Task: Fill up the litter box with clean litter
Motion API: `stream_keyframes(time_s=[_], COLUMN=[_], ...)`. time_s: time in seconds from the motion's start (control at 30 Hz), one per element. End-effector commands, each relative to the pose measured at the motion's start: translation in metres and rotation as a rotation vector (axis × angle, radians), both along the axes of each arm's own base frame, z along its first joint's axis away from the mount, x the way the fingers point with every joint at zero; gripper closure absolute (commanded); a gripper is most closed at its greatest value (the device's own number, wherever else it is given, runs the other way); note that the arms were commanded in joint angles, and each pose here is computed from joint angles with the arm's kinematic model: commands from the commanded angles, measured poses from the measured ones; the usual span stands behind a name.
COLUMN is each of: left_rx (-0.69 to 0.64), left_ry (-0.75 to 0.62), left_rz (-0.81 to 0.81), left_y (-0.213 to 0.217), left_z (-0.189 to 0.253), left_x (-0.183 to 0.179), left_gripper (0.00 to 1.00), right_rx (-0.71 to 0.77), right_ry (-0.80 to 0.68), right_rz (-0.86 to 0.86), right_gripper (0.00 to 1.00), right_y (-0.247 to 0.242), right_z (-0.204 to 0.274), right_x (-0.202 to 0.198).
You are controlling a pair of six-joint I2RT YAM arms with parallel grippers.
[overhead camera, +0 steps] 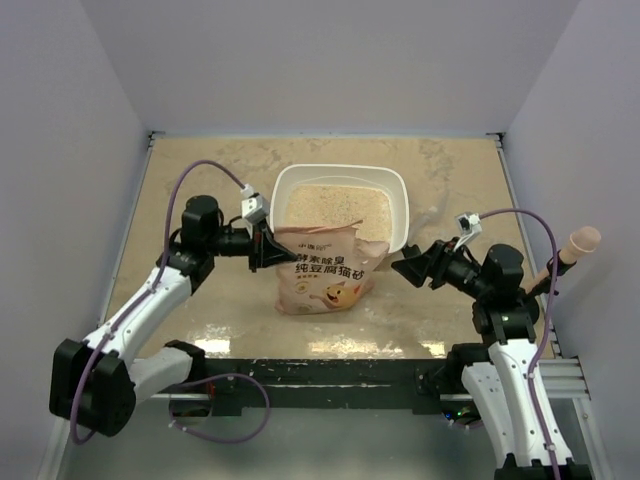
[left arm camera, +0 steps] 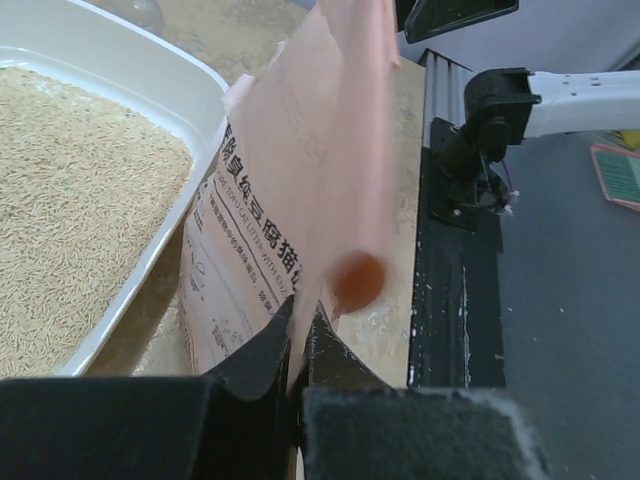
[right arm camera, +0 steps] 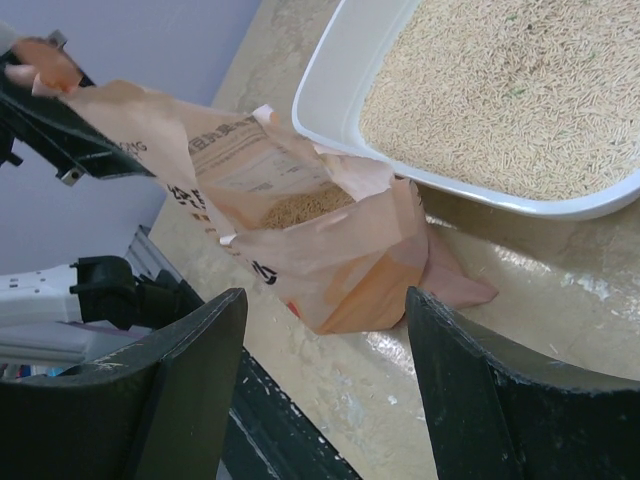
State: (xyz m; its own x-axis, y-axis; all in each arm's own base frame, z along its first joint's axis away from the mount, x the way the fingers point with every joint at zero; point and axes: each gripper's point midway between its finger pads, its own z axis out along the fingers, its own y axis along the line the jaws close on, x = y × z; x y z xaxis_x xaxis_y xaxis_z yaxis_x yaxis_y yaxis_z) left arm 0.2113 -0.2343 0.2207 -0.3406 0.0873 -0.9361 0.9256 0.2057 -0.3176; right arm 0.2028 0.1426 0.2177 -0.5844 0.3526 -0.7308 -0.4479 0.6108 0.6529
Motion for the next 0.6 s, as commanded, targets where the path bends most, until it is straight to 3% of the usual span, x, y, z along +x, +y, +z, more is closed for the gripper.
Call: stream_keyframes(time_s=[0.0, 0.17, 0.23, 0.43, 0.57], left_rx=[-0.107, -0.173, -0.184, -0.107, -0.098], left_ry=[-0.123, -0.064, -0.063, 0.075, 0.054], left_rz=[-0.310, -0.468, -0.470, -0.484, -0.490], left_y=[-0.003, -0.009, -0.016, -0.032, -0.029], left_z=[0.054, 0.068, 0.070, 0.027, 0.021], left_x=[-0.013, -0.004, 0.017, 0.036, 0.026], left_gripper=[1.00, 1.00, 1.00, 1.00, 1.00], right_rx=[0.054, 0.055, 0.052, 0.001, -0.028], right_ry=[-0.087, -0.084, -0.088, -0.084, -0.105], right_rz=[0.052, 0.083, 0.078, 0.038, -0.008], right_gripper=[0.31, 0.31, 0.31, 0.31, 0.31], right_y=[0.008, 0.011, 0.011, 0.004, -0.002], right_z=[0.020, 0.019, 0.017, 0.009, 0.006], right_x=[-0.007, -0.012, -0.013, -0.012, -0.005])
